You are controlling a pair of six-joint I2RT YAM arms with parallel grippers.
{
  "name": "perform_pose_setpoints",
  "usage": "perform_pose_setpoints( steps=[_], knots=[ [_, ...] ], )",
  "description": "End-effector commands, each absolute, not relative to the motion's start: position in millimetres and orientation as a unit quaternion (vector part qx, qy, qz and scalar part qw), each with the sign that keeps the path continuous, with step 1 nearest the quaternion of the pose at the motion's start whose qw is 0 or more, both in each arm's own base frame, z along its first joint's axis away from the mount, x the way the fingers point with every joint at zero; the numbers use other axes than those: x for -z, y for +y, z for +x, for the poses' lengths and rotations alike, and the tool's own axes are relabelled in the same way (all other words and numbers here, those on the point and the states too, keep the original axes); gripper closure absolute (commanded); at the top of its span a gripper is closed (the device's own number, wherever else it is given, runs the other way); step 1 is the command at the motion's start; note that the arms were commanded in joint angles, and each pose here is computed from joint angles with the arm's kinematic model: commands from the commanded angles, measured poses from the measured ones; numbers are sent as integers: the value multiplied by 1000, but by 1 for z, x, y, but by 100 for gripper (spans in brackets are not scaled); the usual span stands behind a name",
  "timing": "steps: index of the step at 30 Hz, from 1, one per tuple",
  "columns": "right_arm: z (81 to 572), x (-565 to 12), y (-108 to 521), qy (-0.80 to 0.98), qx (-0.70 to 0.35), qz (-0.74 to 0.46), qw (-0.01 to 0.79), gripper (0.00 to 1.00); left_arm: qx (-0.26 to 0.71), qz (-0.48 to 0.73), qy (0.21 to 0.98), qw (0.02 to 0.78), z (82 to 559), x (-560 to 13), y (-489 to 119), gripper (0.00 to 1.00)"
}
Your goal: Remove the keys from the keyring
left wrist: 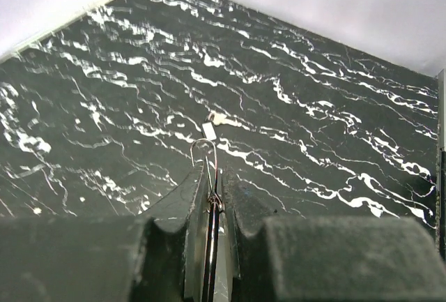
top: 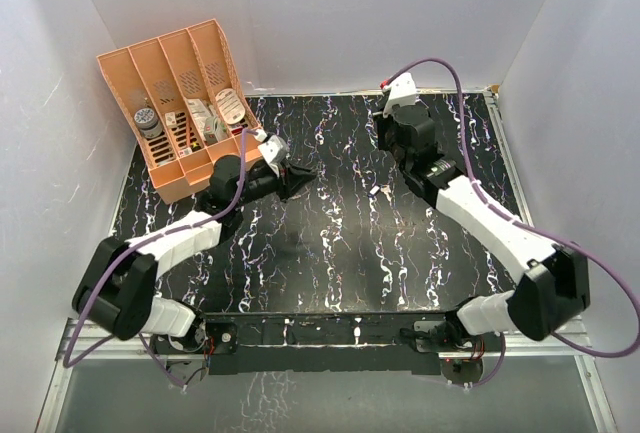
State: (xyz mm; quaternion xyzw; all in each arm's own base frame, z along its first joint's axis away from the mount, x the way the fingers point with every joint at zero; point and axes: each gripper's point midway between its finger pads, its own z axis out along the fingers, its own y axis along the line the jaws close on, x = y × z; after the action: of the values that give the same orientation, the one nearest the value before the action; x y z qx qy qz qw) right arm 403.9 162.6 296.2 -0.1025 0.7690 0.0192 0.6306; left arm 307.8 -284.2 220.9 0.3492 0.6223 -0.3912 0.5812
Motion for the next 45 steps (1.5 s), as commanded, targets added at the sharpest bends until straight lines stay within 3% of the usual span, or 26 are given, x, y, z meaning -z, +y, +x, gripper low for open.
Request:
perform_pose_setpoints(
  steps=[1,8,17,26,29,36,37,38,42,45],
  knots=[
    [422,-273,183,770,-94,-101,623,100,417,322,607,594,316,-223,-292,100],
    [449,-204,192,807,-144,-100,564,100,438,275,639,569,329,-173,-296,100],
    [464,-159,215,819,-174,-128,532,100,448,220,681,536,347,-111,-295,100],
    [466,-106,226,842,-186,-145,486,100,370,224,741,514,379,-63,-289,100],
    [467,-98,232,843,-196,-153,476,100,357,226,753,504,383,-55,-288,95],
    [471,-97,247,838,-217,-167,472,100,335,233,787,463,379,-40,-282,74],
    [471,-97,250,837,-221,-171,470,100,329,236,791,458,377,-39,-280,31],
    [471,-98,253,836,-225,-174,470,99,323,237,795,456,376,-38,-277,5],
    [473,-90,263,839,-225,-186,459,79,297,237,799,466,374,-46,-266,1],
    [470,-88,268,838,-229,-190,457,76,283,241,798,475,375,-53,-261,1]
  ],
)
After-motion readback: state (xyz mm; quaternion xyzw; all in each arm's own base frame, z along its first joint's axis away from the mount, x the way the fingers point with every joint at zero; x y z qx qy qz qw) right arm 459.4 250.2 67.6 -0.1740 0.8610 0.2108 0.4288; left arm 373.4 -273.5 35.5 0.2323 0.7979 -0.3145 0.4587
